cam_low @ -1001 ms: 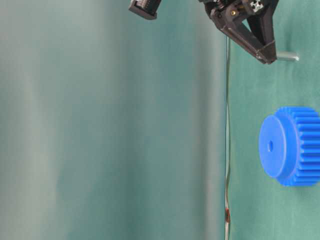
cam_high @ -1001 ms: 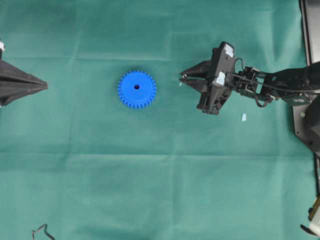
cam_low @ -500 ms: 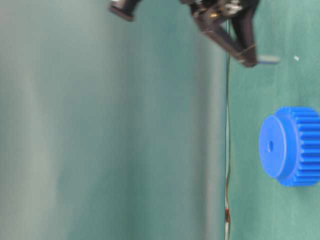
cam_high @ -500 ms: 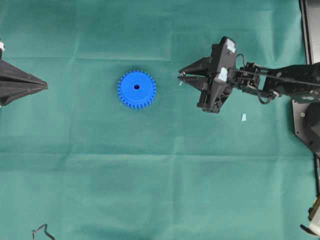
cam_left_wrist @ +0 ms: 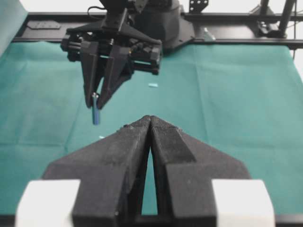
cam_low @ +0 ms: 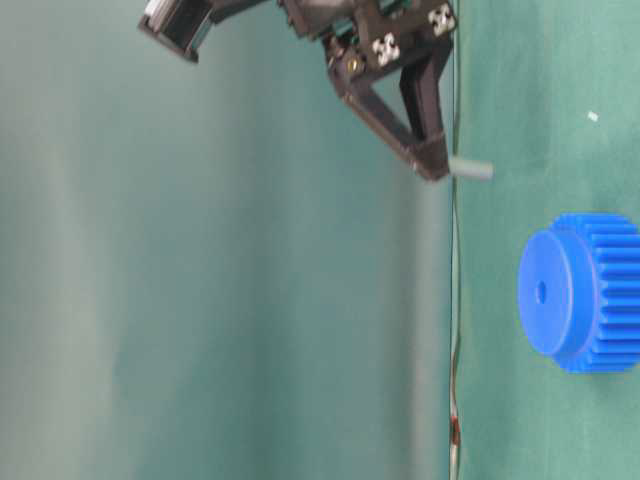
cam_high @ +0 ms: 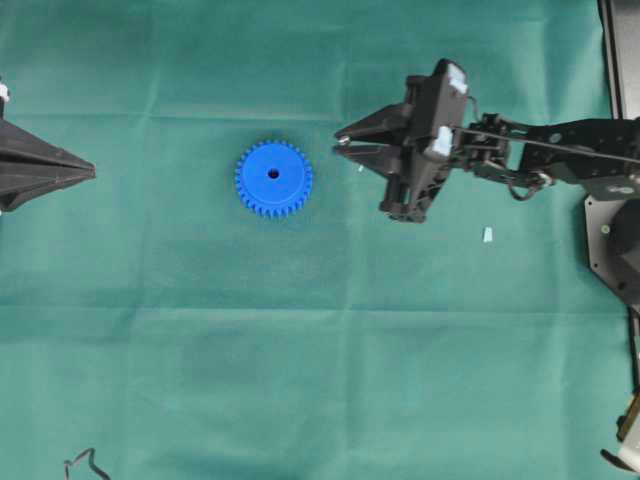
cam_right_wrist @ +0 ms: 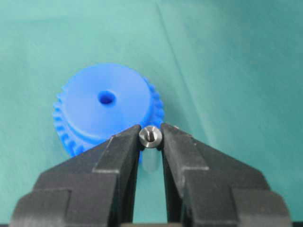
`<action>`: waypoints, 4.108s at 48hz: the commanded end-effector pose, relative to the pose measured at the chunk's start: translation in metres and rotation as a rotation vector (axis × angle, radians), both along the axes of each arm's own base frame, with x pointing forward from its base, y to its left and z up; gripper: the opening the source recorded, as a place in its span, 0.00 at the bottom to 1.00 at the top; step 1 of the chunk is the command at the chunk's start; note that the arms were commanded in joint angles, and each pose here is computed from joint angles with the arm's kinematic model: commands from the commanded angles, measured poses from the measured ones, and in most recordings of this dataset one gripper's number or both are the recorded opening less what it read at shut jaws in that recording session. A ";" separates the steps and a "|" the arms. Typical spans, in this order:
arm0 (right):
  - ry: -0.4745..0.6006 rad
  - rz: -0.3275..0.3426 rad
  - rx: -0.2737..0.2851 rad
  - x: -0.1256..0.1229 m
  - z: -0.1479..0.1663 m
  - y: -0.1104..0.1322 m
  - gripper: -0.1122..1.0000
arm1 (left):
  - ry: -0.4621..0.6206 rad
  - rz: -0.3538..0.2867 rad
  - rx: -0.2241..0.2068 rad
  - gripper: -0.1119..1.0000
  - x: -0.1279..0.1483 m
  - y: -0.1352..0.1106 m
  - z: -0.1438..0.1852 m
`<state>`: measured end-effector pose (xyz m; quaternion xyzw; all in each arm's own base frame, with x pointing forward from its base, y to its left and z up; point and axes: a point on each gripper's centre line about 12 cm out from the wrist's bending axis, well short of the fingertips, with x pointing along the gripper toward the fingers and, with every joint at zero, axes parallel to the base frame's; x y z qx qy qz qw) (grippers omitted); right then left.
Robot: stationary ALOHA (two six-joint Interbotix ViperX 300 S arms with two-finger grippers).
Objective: Insert the shaft into the center hole of the gear.
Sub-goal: 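Carry the shaft left over the blue gear's center hole, then lower the shaft into the gear's center hole with the right gripper, then open the right gripper to release the inserted shaft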
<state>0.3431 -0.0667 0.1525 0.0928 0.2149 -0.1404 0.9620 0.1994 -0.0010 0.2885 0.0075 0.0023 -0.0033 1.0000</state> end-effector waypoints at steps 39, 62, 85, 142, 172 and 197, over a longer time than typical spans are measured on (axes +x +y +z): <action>0.013 0.090 -0.015 0.084 0.008 0.007 0.24 | -0.021 0.000 0.003 0.10 0.001 0.000 0.009; 0.035 0.088 -0.005 0.084 -0.001 0.007 0.25 | -0.020 0.000 0.000 0.10 0.002 0.000 0.009; 0.042 0.087 -0.003 0.081 -0.003 0.007 0.25 | -0.021 -0.001 0.000 0.10 0.001 0.000 0.009; 0.093 0.083 0.008 0.079 -0.024 0.006 0.25 | -0.017 0.001 -0.002 0.10 0.002 0.000 0.008; 0.106 0.081 0.010 0.081 -0.035 0.006 0.25 | -0.003 0.000 0.000 0.10 0.002 0.000 0.006; 0.081 0.078 0.003 0.083 -0.031 0.005 0.92 | -0.003 0.001 -0.002 0.10 0.002 0.000 0.006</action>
